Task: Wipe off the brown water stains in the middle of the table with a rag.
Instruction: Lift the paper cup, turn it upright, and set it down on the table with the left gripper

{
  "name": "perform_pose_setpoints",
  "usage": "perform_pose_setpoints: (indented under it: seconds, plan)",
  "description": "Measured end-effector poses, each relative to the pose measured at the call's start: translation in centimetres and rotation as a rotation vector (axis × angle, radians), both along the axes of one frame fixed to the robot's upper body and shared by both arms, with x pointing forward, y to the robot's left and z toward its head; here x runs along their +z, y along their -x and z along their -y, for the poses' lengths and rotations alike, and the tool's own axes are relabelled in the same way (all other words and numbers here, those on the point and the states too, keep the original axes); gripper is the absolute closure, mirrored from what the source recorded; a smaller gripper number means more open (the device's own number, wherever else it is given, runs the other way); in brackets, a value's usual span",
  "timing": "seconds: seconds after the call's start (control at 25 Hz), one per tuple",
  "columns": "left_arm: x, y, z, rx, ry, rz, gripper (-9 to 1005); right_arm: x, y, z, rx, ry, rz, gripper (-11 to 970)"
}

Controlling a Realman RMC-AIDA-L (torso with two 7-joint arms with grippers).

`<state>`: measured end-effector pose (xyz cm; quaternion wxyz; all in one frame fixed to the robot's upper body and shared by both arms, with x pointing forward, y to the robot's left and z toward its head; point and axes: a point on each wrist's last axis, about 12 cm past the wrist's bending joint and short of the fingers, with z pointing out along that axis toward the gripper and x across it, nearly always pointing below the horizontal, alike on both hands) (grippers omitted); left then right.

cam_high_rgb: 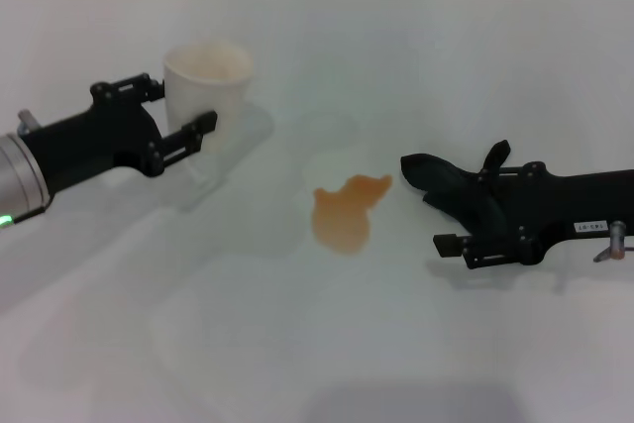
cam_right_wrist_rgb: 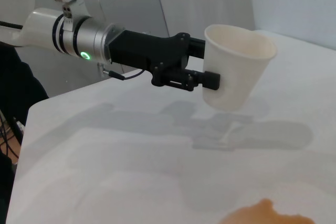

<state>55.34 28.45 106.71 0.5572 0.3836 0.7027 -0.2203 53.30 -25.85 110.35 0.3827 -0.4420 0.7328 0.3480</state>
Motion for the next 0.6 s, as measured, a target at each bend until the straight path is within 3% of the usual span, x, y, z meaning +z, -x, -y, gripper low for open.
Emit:
perform_pose_setpoints:
  seconds: [0.2, 0.6]
  plan:
    - [-1.6, 1.2, 0.1, -0.002, -0.012, 0.002, 435, -0.4, 0.0, -0.5, 0.013, 0.021, 0.011, 191]
    - [-3.2, 2.4, -0.1, 0.001, -0.034, -0.014, 436, -1.4, 0.3, -1.1, 0.038, 0.048, 0.012, 192]
